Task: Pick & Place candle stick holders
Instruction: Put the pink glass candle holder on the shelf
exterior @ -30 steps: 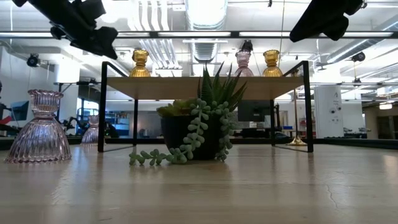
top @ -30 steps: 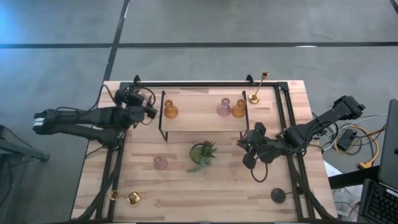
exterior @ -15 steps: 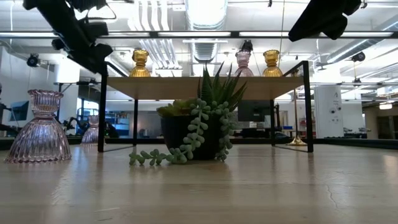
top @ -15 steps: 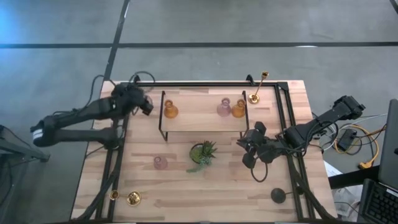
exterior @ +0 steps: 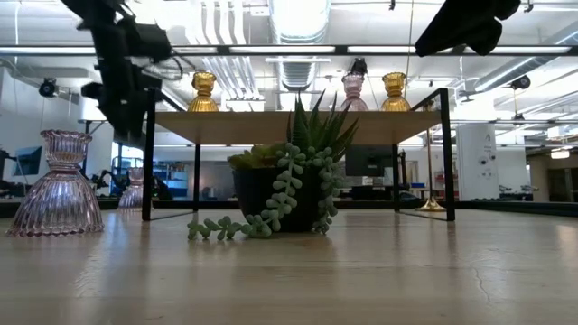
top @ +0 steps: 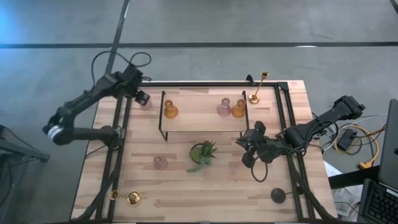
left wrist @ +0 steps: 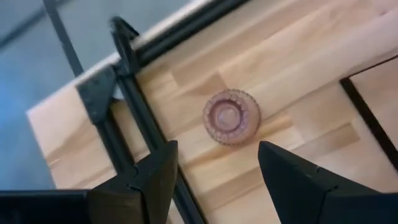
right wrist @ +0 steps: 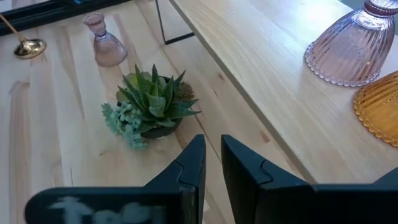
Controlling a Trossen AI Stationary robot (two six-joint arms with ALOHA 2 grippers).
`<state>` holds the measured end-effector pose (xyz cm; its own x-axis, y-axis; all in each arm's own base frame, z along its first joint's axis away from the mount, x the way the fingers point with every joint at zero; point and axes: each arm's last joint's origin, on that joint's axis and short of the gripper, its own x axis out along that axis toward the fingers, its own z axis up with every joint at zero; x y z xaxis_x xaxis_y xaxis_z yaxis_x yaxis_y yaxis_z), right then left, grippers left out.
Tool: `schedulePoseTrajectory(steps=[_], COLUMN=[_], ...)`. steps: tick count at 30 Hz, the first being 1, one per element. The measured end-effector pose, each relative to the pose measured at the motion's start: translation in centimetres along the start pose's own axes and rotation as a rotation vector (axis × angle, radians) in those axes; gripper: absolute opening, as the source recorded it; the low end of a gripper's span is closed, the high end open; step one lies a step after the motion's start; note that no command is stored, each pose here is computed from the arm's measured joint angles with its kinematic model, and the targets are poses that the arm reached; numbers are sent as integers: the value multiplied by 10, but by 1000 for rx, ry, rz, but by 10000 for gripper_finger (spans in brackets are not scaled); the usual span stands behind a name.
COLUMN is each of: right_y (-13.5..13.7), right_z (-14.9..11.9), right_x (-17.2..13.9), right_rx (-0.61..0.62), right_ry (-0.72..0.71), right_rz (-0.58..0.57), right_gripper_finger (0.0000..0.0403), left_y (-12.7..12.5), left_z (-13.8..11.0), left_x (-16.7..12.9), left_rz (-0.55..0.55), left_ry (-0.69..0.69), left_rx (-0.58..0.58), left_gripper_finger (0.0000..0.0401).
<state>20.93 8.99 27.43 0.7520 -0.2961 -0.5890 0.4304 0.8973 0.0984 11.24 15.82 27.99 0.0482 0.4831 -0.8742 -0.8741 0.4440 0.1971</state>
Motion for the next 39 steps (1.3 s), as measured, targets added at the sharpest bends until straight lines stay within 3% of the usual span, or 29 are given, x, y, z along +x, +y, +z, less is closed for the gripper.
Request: schedulePoseTrajectory(steps=[5, 13, 30, 39], right_y=[0, 0, 0, 0], right_z=[0, 0, -1, -1], right_x=[0, 0, 0, 0], right_rx=[-1, -25, -48, -52], right_ry=[0, 3, 8, 9], right_rz=[0, 1, -1, -1], right_gripper_finger=[43, 43, 43, 43], left_y=[-1, -3, 2, 4], left_z=[15, 20, 14, -2], left_x=[16, 27, 20, 10], left_rz=[-70, -64, -46, -56], left_ry=[62, 108, 109, 46], left_rx=[8, 17, 20, -44], left_gripper_finger=[226, 225, 222, 222])
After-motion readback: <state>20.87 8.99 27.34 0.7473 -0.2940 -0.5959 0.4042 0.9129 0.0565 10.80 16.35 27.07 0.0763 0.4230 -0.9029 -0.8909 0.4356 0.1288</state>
